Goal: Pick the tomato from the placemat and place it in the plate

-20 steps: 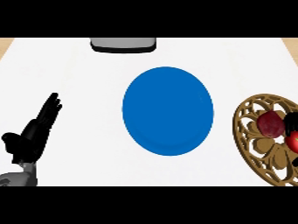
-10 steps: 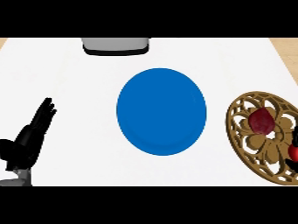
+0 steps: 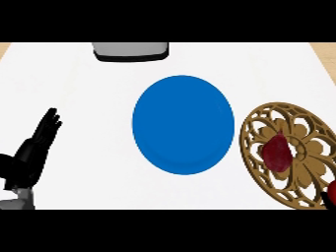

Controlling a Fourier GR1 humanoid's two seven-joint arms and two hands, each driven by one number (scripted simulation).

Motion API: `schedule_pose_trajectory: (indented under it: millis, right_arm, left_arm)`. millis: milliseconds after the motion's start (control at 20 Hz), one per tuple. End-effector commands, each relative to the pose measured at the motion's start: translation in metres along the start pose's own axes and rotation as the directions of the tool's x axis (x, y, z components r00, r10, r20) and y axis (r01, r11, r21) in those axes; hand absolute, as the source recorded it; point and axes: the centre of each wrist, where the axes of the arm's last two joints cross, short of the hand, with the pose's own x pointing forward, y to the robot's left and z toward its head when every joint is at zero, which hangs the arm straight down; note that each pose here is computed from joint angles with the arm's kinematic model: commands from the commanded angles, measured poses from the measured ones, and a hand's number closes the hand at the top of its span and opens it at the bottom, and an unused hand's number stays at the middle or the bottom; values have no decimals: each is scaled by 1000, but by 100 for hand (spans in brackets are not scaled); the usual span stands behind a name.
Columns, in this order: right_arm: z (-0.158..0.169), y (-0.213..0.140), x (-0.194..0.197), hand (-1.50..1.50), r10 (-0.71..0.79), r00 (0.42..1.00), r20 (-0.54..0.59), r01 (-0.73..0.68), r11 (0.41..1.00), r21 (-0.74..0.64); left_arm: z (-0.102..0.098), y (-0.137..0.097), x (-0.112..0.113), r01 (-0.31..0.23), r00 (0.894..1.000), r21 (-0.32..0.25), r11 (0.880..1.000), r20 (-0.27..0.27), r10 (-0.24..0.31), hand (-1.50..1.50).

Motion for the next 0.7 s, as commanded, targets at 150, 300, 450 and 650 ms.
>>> schedule_pose_trajectory:
  millis: [150, 300, 450, 650]
  right_arm:
    - [34, -46, 51, 150, -25, 995, 94, 47, 971, -235]
    - [49, -58, 84, 150, -42, 992, 120, 77, 952, -297]
    - [38, -79, 105, 150, -40, 991, 130, 74, 961, -266]
    - [28, -81, 139, 150, -84, 983, 160, 127, 952, -278]
  left_arm:
    - [-9, -14, -11, -1, 1000, -26, 1000, 7, 1, 0]
    - [-8, -16, -4, -3, 1000, -27, 1000, 16, 4, 0]
    - [-23, -20, 12, -4, 1000, -28, 1000, 1, 4, 0]
    - [-32, -27, 28, 8, 1000, -19, 1000, 25, -8, 0]
